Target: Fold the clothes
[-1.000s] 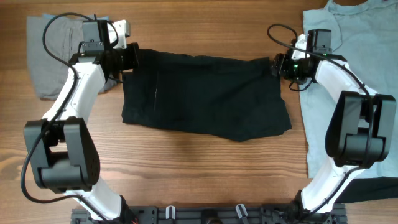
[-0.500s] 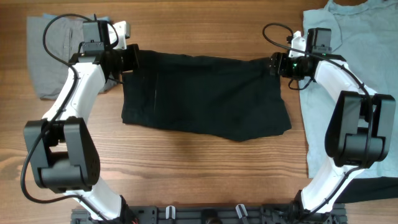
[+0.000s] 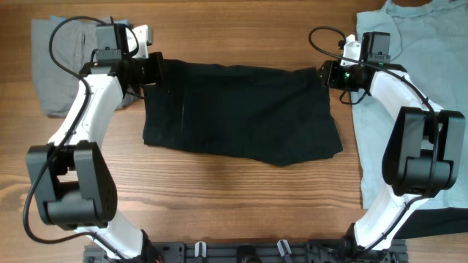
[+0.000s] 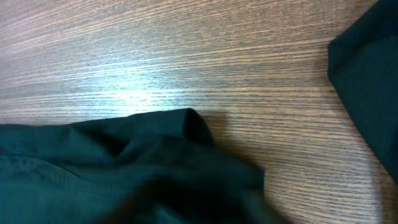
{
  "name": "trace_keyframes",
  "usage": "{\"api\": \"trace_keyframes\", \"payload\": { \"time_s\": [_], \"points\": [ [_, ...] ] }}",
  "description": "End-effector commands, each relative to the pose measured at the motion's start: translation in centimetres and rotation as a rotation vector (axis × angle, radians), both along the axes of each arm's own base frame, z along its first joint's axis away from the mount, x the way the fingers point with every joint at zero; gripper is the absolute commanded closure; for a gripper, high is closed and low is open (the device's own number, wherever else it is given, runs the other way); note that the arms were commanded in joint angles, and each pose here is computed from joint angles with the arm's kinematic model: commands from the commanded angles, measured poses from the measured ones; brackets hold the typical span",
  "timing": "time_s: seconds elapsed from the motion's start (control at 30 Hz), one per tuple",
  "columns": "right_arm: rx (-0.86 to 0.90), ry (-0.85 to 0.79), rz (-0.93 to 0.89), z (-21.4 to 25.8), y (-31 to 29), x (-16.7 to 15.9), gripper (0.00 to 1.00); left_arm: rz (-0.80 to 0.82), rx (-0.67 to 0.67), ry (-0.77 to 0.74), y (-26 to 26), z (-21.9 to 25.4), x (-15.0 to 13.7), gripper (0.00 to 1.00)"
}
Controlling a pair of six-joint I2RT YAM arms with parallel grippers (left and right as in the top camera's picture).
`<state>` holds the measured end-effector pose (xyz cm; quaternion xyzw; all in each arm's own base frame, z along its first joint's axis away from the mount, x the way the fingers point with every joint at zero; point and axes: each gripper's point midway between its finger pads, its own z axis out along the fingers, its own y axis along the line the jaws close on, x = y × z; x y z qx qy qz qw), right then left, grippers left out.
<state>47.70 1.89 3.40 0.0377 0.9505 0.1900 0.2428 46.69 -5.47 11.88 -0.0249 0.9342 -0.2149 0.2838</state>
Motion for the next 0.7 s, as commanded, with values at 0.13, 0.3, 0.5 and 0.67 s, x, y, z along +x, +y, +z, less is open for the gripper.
{"api": "trace_keyframes", "payload": {
  "time_s": [0.13, 0.3, 0.5, 0.67],
  "points": [
    [0.087, -0.02, 0.039, 2.4, 1.2, -0.4, 0.96, 0.032, 0.037, -0.039, 0.8, 3.9, -1.4, 0.96],
    [0.077, -0.059, 0.046, 6.5, 1.3, -1.5, 0.96, 0.048, 0.073, 0.007, 1.4, 4.8, -3.7, 0.96],
    [0.05, -0.169, 0.054, 13.5, 1.4, -3.4, 0.96, 0.083, 0.121, 0.0, 2.3, 7.8, -6.5, 0.96],
    [0.048, -0.201, 0.047, 17.7, 1.6, -6.3, 0.96, 0.091, 0.136, 0.034, 2.5, 9.1, -9.4, 0.96]
  ]
}}
